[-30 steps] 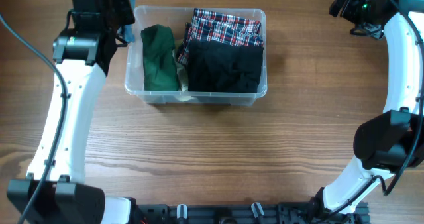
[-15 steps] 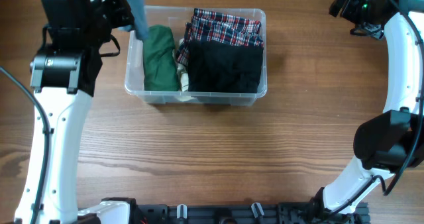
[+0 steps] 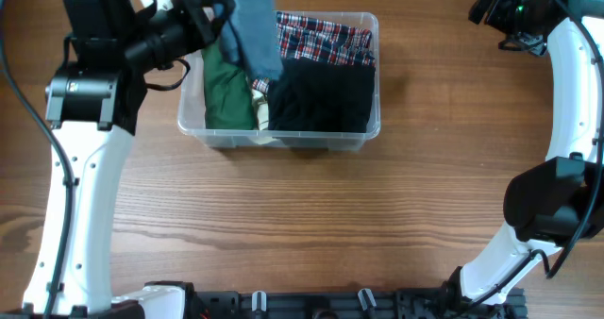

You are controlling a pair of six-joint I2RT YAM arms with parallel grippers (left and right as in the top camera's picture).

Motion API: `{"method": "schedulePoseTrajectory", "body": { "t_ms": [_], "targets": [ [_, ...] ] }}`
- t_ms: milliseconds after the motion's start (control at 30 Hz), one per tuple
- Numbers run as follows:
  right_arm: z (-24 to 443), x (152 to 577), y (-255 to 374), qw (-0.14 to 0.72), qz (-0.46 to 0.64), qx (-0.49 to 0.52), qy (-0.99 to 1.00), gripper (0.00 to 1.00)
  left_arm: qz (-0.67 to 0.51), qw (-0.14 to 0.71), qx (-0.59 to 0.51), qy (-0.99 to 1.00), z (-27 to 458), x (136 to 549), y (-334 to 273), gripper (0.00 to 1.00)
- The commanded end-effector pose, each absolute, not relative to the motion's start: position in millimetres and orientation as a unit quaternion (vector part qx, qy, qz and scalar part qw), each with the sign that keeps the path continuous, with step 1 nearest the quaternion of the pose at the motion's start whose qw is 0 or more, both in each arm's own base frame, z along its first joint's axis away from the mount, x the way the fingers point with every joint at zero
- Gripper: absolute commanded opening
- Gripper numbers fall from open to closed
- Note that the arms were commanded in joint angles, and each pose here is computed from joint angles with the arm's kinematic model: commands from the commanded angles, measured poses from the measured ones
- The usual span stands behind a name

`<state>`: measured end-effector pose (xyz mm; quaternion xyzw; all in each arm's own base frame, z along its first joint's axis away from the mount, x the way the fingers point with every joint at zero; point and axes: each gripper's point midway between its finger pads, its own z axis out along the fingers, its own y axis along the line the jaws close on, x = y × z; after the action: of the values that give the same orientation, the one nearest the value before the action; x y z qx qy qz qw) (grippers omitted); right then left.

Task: Pack container
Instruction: 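Lower the denim cloth into the bin beside the green cloth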

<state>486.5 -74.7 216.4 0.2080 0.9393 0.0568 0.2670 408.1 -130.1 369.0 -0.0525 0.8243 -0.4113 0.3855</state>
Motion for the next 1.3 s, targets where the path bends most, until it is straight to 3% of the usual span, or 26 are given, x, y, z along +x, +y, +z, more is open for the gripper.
{"method": "schedulePoseTrajectory", "body": {
  "t_ms": [0, 267, 667, 1267],
  "targets": [
    [213, 487, -74, 0.264, 0.055, 0.214, 0.939, 1.00, -0.476, 0.332, -0.027, 0.814, 372, 397, -150, 0.04],
    [213, 487, -74, 0.264, 0.055, 0.214, 0.939, 1.00, -0.494, 0.251, -0.042, 0.831, 320, 410, -160, 0.04],
    [213, 487, -74, 0.264, 0.055, 0.214, 0.939, 1.00, -0.473, 0.204, -0.060, 0.855, 264, 429, -154, 0.04],
    [213, 487, -74, 0.264, 0.055, 0.214, 0.939, 1.00, -0.347, 0.194, -0.138, 0.907, 213, 427, -74, 0.04]
  ]
}}
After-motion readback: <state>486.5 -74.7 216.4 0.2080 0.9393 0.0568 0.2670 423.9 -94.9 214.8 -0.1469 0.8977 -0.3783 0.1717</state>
